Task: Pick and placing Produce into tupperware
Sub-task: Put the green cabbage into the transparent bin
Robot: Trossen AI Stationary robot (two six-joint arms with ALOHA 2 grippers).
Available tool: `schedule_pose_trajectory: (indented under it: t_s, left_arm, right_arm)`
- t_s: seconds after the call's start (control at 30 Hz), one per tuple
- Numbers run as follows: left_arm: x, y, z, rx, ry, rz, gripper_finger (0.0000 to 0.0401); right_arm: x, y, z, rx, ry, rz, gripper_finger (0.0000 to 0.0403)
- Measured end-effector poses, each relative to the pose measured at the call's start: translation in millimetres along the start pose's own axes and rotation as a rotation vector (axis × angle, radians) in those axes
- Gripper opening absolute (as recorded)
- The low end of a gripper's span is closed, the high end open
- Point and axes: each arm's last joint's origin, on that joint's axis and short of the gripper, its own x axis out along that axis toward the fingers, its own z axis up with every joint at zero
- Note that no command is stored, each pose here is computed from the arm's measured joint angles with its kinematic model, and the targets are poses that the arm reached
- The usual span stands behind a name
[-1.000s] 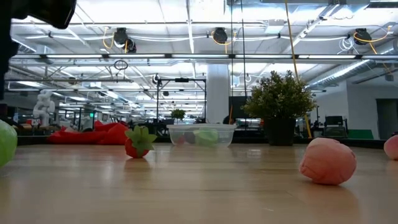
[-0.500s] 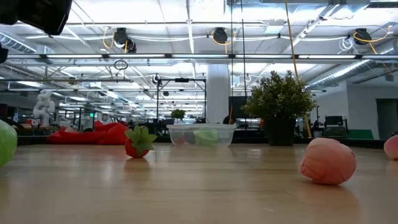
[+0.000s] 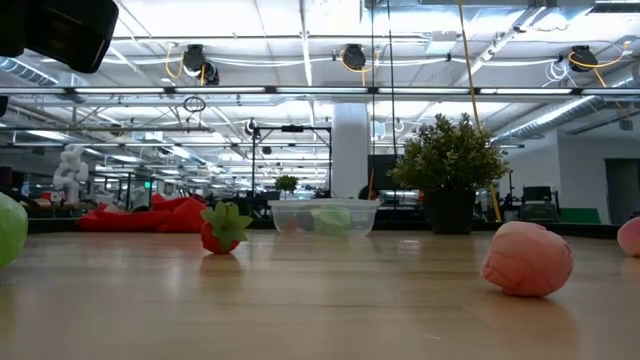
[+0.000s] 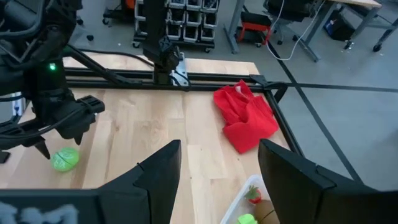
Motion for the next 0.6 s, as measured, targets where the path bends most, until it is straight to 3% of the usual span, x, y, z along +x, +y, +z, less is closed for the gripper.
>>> schedule_pose_trajectory:
  t_s: [0.6]
  left_arm:
    - [3.2,0.6,8.0,0.014,-0.014,0.01,0.0294]
  right_arm:
    - [0.0,0.1,0.6,0.002,-0.006,0.004,0.0205]
